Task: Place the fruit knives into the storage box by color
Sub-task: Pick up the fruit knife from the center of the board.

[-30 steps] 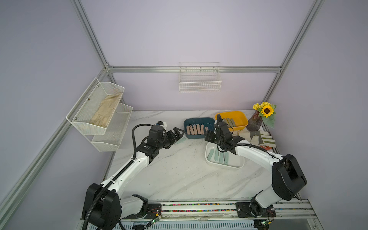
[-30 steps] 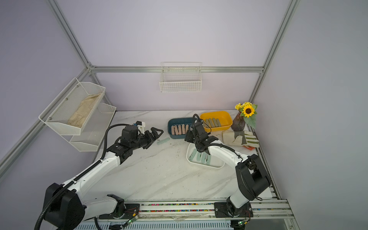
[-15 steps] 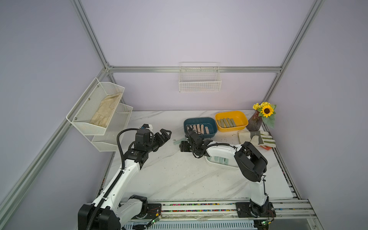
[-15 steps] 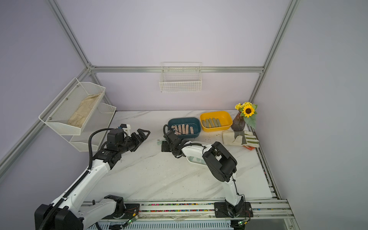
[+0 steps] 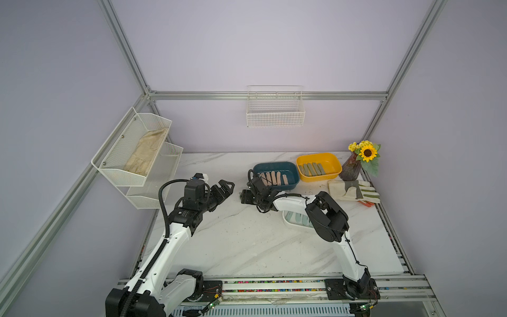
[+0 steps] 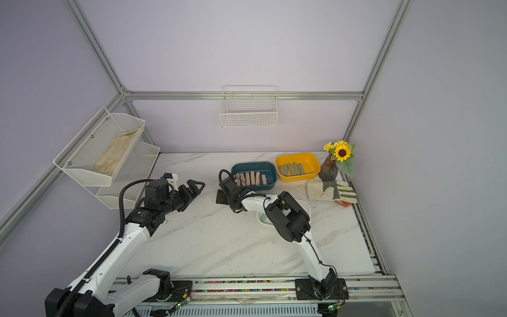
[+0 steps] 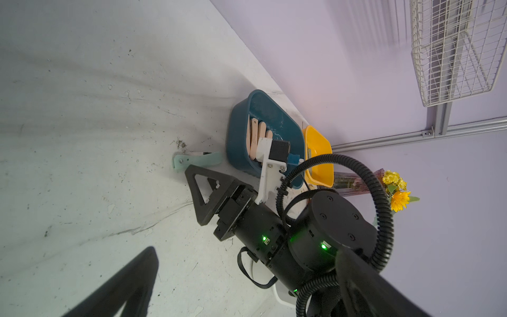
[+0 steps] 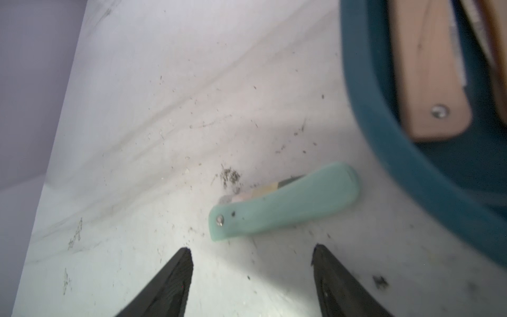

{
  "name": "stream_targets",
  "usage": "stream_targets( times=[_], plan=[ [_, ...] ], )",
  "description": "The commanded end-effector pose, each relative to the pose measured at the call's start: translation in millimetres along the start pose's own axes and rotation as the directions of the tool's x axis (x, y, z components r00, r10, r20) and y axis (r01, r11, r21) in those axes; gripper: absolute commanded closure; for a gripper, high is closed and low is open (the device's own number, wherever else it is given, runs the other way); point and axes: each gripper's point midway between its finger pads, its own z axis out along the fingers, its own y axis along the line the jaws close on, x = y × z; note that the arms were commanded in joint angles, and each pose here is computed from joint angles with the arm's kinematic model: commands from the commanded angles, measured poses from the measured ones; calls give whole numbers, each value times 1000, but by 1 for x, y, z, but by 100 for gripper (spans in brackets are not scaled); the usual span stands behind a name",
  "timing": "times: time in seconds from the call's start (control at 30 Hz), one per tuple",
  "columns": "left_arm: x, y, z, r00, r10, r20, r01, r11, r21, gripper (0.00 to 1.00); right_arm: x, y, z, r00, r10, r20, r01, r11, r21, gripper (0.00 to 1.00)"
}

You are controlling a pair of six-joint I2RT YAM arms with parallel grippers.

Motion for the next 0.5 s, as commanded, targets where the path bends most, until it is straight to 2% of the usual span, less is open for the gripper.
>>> stream_targets(
  times=[0.0,0.23,0.47],
  plan=[
    [5,8,0,1000,20,-3,-20,1000,-2,0,13,-12,20,998,-1,-56,4,999,52,28],
    [5,10,-1,1000,16,0,-16,1000,-5,0,16,-8,44,994,-69,-88,74,996,56,29],
    [3,9,-1,1000,13,5,-13,1000,-4,0,25,-10,53,982,-148,-114,157,985,74,31]
  ],
)
